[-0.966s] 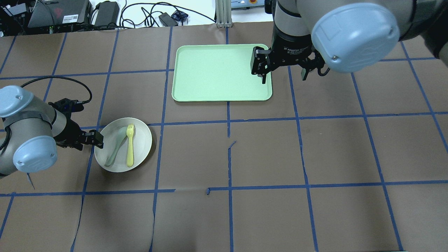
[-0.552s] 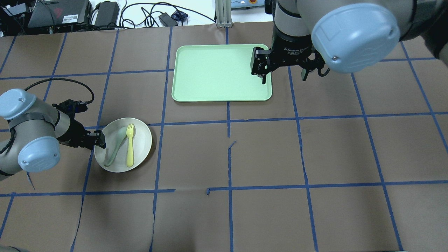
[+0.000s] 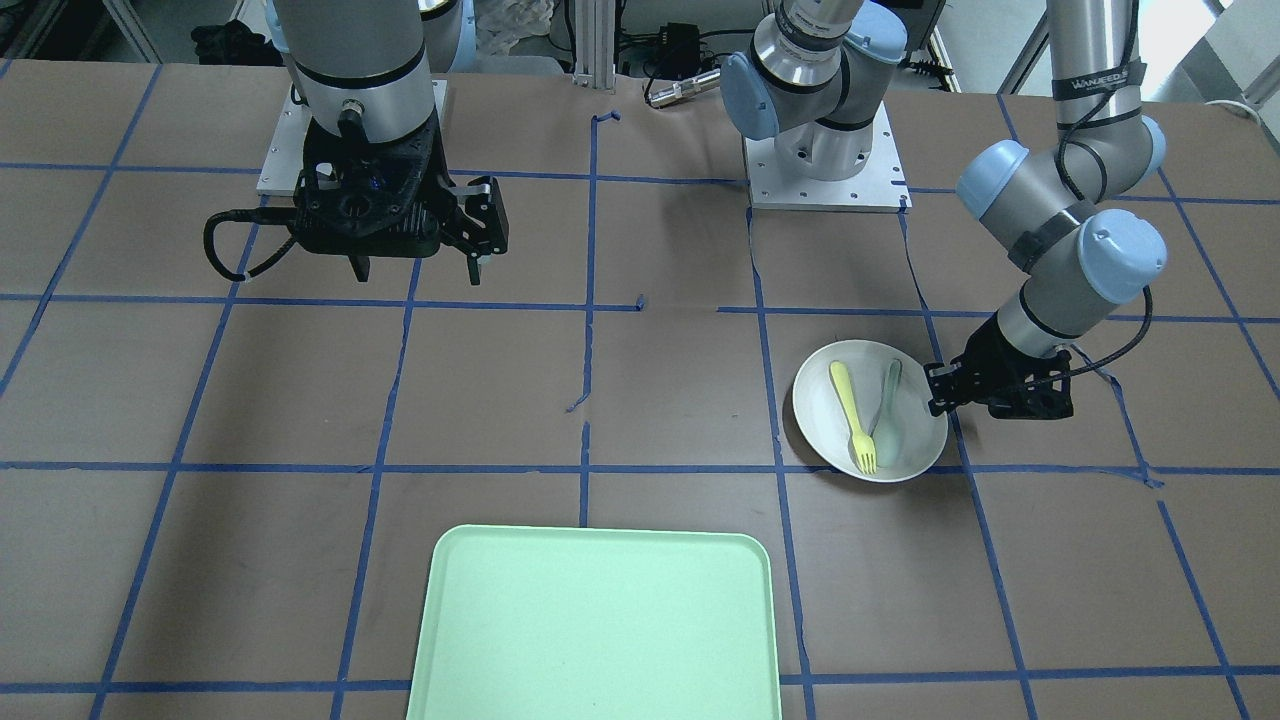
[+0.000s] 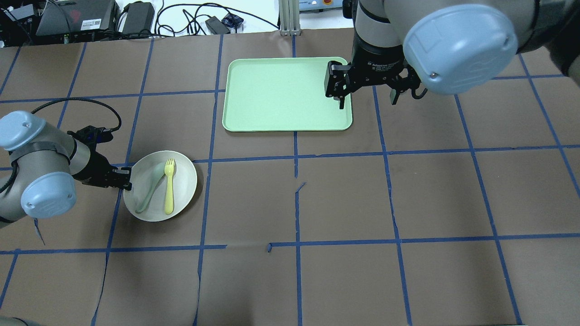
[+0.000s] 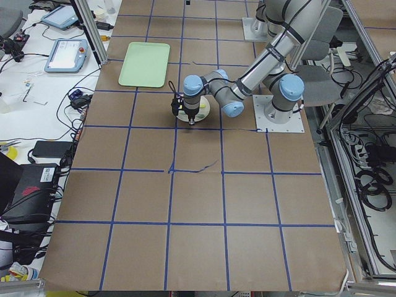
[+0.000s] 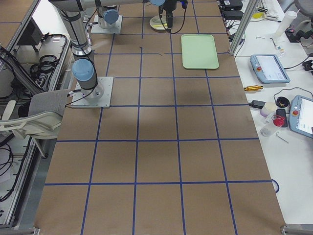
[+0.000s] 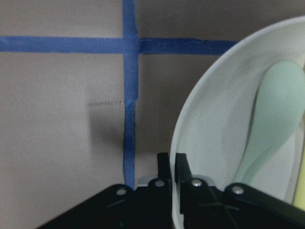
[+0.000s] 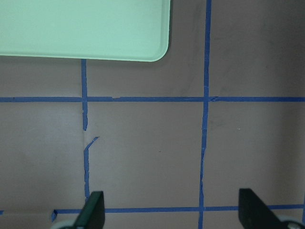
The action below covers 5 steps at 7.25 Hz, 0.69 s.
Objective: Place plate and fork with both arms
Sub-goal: 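Carry the plate with the left gripper and lower it onto the green tray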
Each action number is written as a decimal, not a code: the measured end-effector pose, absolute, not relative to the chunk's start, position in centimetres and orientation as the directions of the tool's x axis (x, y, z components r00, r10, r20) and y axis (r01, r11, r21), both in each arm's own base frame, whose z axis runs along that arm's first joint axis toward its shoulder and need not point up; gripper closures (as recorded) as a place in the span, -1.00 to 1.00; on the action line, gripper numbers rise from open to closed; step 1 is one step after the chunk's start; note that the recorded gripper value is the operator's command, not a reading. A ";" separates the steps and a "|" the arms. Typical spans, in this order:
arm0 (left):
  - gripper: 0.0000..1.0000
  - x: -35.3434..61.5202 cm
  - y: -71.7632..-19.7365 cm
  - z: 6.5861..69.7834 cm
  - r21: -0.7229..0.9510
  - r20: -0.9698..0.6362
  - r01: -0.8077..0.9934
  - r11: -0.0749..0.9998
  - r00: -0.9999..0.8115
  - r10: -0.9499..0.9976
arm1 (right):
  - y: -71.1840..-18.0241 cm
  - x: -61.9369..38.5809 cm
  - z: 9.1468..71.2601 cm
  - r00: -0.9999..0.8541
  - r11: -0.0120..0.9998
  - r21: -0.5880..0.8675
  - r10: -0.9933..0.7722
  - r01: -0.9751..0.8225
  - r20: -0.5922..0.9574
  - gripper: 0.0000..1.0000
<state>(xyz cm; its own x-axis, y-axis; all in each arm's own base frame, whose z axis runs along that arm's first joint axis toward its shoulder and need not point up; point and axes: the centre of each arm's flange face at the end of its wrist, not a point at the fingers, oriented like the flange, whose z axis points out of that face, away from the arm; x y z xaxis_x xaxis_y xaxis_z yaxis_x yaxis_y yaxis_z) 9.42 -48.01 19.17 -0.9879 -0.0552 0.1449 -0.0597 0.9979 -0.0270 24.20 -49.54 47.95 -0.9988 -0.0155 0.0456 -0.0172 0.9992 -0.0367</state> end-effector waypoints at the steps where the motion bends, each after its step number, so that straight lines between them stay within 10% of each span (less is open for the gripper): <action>1: 0.97 9.2 -49.6 20.5 -0.036 0.229 -0.087 0.996 -0.970 -0.076 | -49.5 24.2 48.0 -0.999 0.999 -0.037 -0.016 -0.017 0.046 -1.00; 5: 0.91 0.1 -61.3 25.0 -0.044 0.404 -0.143 0.989 -0.908 -0.114 | -49.6 24.2 48.0 -0.999 0.999 -0.041 -0.017 -0.019 0.045 -1.00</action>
